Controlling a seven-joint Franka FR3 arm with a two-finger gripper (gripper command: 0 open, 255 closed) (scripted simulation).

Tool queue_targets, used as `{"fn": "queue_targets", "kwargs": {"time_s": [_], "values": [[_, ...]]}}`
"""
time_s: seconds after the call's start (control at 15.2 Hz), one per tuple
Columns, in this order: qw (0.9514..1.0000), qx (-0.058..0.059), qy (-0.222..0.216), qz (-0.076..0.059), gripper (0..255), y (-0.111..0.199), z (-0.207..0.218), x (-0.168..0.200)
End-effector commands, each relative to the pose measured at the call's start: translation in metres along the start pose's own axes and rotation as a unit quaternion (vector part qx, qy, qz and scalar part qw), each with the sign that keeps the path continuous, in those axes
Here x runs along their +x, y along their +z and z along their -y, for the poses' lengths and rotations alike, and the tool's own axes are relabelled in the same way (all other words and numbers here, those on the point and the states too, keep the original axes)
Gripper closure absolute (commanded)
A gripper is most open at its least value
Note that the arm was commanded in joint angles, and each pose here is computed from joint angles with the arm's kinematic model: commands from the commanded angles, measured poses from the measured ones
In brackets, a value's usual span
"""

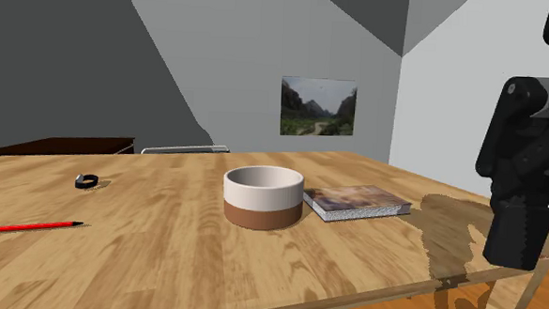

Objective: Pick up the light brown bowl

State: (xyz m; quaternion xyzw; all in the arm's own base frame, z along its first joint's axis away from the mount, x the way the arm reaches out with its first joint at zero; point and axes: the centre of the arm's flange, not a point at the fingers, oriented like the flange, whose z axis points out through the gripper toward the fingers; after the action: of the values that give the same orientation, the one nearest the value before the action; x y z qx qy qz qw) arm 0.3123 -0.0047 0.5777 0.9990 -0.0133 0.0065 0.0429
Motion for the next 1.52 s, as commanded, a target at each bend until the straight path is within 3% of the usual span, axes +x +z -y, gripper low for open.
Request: {"fn": "queue_targets", "kwargs": {"time_s": [0.0,1.45], "values": [[1.0000,0.000,0.000,0.000,0,0.000,0.000,0.000],[0.9995,0.023,-0.007,0.022,0,0.050,-0.228,0.188]]}}
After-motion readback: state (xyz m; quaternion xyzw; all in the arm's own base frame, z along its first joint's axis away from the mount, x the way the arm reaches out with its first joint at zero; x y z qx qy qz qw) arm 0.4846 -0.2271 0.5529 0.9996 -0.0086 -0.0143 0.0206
